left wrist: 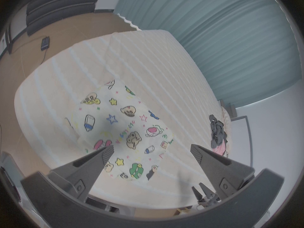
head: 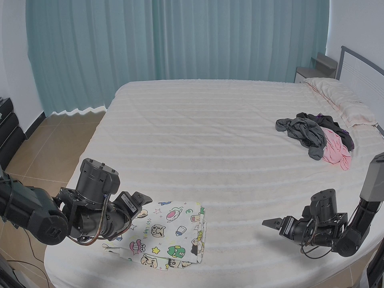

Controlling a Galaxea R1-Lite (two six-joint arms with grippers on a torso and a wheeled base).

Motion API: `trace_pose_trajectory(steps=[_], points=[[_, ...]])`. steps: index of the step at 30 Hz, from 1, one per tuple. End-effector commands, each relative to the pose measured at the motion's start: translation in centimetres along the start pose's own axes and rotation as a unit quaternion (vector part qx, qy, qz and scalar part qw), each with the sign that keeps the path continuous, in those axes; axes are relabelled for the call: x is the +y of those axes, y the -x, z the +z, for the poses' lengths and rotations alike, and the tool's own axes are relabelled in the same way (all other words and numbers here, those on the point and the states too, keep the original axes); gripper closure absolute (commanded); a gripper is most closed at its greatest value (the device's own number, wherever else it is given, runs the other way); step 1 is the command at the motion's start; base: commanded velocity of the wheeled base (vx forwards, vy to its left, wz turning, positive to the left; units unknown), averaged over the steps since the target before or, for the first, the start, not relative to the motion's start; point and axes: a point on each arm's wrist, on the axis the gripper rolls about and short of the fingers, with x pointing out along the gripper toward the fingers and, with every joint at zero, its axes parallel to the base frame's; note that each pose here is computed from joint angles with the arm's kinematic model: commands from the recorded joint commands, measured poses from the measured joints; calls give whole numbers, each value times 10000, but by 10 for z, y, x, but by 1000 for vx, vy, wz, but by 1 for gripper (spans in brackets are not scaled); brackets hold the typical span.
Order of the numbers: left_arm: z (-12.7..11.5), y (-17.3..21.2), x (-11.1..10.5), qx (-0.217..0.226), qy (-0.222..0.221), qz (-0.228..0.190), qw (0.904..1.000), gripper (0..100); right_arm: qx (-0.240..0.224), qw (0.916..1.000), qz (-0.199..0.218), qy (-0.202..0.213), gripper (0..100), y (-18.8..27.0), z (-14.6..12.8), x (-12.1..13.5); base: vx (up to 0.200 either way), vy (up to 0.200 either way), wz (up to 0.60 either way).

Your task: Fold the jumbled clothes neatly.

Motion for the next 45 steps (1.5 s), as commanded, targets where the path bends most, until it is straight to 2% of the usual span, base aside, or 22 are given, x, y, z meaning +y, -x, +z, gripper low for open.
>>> trace_pose_trajectory(steps=[1, 7, 15, 20, 28, 34, 36, 38, 40, 43, 45], points=[[0, 1, 3, 23, 29, 34, 10000, 0, 34, 10000, -22, 2, 0, -1, -1, -1, 0, 0, 0], [5, -16, 11, -13, 119, 337, 9994, 0, 123, 9999, -38, 37, 0, -4, -4, -1, 0, 0, 0], [6, -15, 12, -88, 158, 122, 9998, 0, 141, 9999, -25, 50, 0, -7, -5, 0, 0, 0, 0], [20, -20, 25, -302, 409, 7, 9987, 0, 204, 9993, 301, 119, 0, -11, -7, 8, 0, 120, 0], [45, -26, 43, -14, 737, -204, 9971, 0, 161, 9966, 768, 270, 0, -30, -14, 17, 0, 200, 0], [52, -25, 53, 170, 794, -250, 9964, 0, 99, 9901, 1235, 655, 0, -60, -13, 46, 0, 200, 0], [51, -24, 55, 280, 766, -322, 9961, 0, 264, 9880, 1320, 763, 0, -67, -16, 55, 0, 100, 0], [51, -25, 57, 330, 773, -368, 9958, 0, 354, 9872, 1342, 789, 0, -69, -17, 57, 0, 0, 0], [50, -26, 64, 487, 787, -561, 9941, 0, 666, 9855, 1324, 830, 0, -73, -25, 54, 0, 0, 0], [49, -28, 67, 536, 777, -608, 9937, 0, 705, 9853, 1307, 845, 0, -74, -27, 53, 0, 0, 0], [44, -42, 74, 625, 681, -763, 9928, 0, 778, 9849, 1288, 851, 0, -79, -29, 51, 0, 0, 0]])
